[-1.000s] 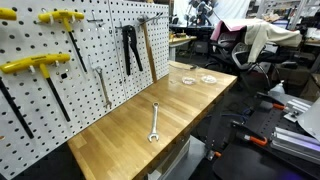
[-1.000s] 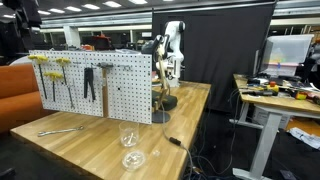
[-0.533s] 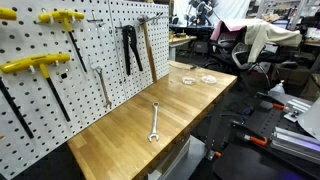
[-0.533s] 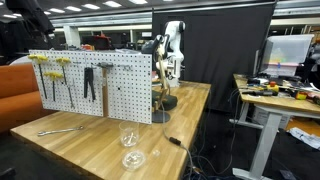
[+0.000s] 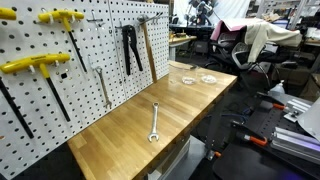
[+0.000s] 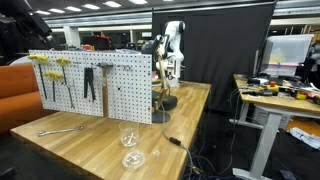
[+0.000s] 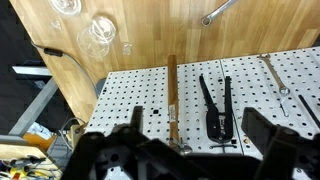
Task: Take the black object from the pegboard and place it on the table
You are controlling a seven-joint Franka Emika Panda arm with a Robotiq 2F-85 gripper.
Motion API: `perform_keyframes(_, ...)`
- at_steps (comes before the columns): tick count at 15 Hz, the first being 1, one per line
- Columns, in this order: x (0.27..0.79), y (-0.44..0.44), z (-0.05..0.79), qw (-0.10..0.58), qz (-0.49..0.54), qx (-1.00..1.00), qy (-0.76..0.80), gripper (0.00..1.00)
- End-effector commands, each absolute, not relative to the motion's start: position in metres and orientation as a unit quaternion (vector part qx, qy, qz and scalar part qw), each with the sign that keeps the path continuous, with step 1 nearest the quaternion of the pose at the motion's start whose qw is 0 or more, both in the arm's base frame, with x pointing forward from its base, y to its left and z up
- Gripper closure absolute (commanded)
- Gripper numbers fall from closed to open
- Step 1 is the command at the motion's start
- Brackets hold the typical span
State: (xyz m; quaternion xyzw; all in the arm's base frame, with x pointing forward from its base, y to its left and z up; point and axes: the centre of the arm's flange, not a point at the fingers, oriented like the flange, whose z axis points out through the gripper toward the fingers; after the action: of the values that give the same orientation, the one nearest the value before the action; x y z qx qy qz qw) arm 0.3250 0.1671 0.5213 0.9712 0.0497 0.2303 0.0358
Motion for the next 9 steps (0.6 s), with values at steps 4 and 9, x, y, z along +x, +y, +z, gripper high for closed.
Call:
perform_keyframes(4, 0.325, 0.177, 0.518, 0.017, 0.233, 0.971, 0.046, 0.0)
perform_keyframes(9, 0.324, 0.216, 0.499, -0.023, 0.238, 0.971, 0.014, 0.0)
